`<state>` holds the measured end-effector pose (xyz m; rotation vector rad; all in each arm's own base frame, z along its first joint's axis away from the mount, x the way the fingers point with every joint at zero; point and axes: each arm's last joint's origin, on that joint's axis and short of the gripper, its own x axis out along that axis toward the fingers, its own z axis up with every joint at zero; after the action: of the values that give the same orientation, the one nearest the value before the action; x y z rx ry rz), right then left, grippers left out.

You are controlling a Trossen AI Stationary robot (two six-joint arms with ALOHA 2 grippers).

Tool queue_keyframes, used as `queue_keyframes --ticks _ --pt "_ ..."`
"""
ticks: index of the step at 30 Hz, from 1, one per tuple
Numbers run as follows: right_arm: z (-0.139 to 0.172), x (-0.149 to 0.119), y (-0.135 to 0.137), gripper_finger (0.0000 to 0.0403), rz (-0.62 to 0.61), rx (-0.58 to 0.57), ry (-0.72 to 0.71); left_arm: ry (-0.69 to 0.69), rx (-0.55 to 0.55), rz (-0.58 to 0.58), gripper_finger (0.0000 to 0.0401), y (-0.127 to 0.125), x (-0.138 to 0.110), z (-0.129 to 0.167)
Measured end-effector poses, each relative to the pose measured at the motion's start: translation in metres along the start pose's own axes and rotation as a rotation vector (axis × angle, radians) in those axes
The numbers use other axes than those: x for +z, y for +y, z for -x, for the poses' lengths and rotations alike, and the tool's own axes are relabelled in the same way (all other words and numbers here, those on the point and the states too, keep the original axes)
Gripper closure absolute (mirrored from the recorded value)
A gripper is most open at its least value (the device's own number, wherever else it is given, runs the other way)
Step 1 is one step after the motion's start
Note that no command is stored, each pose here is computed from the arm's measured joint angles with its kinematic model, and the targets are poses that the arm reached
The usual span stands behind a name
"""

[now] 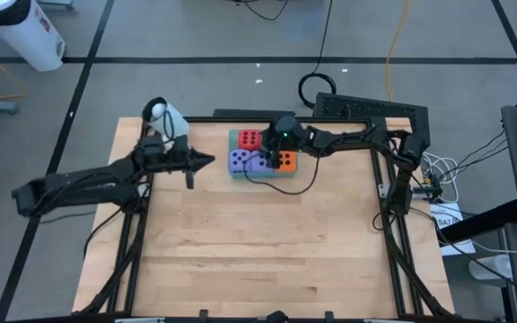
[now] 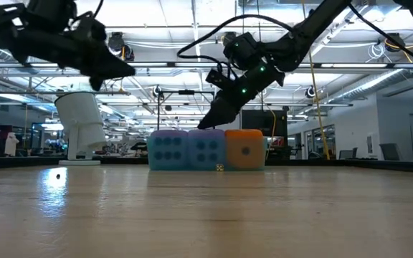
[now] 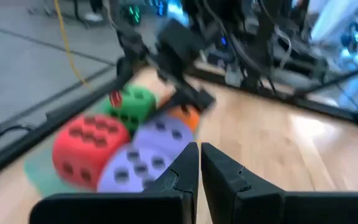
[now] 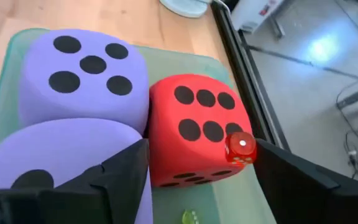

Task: Pick & Place Dice
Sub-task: Put the small red die into the blue bin

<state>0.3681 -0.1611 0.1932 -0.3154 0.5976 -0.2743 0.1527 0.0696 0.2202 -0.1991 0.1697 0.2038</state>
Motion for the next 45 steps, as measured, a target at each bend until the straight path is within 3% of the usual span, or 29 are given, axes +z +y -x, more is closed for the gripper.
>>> queue_keyframes --ticks 6,12,18,28,37,45 --pt "0.005 -0.002 0.000 0.0142 0.028 -0.011 -0.024 -0.070 0.052 0.015 0.0375 0.003 -0.003 -0.034" --pt "0.021 0.009 -0.011 0.0141 0.020 -0.010 -0.075 -0.032 0.096 0.021 0.0391 0.016 0.007 -0.065" --pt "0.034 0.020 -0.016 0.0140 -0.042 0.136 -0.195 -0.005 0.007 -0.023 0.0393 0.025 0.027 -0.104" --pt "0.032 0.007 -0.009 0.0140 -0.101 0.196 -0.066 0.056 -0.071 -0.041 0.0398 0.038 0.035 -0.159" --pt "0.032 0.007 -0.009 0.0140 -0.122 0.199 -0.064 0.103 -0.026 -0.039 0.0398 0.053 0.034 -0.187" --pt "0.038 0.013 -0.011 0.0140 -0.137 0.189 -0.090 0.185 0.002 0.002 0.0398 0.070 0.020 -0.192"
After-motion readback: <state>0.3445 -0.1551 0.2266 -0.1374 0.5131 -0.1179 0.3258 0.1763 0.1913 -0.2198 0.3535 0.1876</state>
